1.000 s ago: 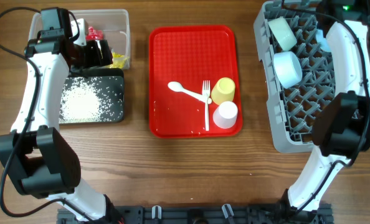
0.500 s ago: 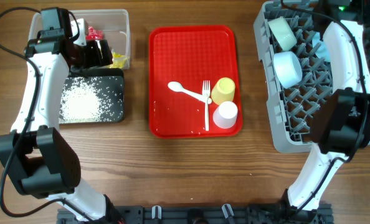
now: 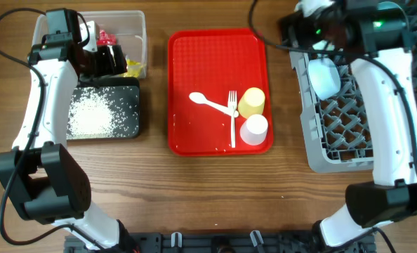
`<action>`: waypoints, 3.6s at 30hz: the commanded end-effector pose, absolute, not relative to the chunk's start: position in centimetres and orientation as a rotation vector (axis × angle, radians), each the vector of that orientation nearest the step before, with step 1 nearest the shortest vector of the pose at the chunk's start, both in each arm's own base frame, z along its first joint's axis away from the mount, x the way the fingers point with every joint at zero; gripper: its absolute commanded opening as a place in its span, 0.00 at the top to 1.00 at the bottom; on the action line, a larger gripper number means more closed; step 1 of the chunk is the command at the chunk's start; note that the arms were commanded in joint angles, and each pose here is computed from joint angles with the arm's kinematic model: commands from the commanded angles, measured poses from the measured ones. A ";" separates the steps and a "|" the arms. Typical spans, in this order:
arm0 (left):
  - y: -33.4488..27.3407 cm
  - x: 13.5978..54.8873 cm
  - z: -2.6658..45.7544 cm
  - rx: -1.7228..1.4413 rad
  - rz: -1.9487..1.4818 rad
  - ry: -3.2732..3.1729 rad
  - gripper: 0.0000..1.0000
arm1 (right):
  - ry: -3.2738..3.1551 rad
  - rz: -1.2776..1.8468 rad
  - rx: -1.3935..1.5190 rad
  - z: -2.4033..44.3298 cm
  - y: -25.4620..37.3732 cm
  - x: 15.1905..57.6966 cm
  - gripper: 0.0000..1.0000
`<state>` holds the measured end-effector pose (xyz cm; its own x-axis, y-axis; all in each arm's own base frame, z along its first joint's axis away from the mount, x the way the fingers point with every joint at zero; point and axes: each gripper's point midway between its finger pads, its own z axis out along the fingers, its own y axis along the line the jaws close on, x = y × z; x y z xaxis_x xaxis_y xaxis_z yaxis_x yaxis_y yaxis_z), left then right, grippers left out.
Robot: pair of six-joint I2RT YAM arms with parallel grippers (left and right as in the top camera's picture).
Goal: Sort waste into correct bins and load items into the dishwasher rack
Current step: 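Move the right gripper to the yellow cup and grasp it, then carry the yellow cup into the rack and set it down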
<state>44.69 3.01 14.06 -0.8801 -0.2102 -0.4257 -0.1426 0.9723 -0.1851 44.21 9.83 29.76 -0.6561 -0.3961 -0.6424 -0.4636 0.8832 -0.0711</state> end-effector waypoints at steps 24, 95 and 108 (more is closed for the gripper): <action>3.2 44.8 14.8 -0.260 -0.197 2.645 0.00 | 2.799 0.036 -0.061 7.1 16.0 39.1 0.03; 3.2 44.8 14.8 -0.260 -0.197 2.645 0.00 | 2.794 0.034 0.762 19.0 -14.9 36.9 0.29; 3.2 44.8 14.8 -0.260 -0.197 2.645 0.00 | 2.876 0.167 0.710 17.5 -12.5 36.1 0.25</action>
<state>44.65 3.00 14.05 -0.8809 -0.2103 -0.4240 -0.1428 0.9722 -0.1854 36.02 -13.97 17.73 -0.8434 0.5107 -0.1666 0.4977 0.8596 0.1159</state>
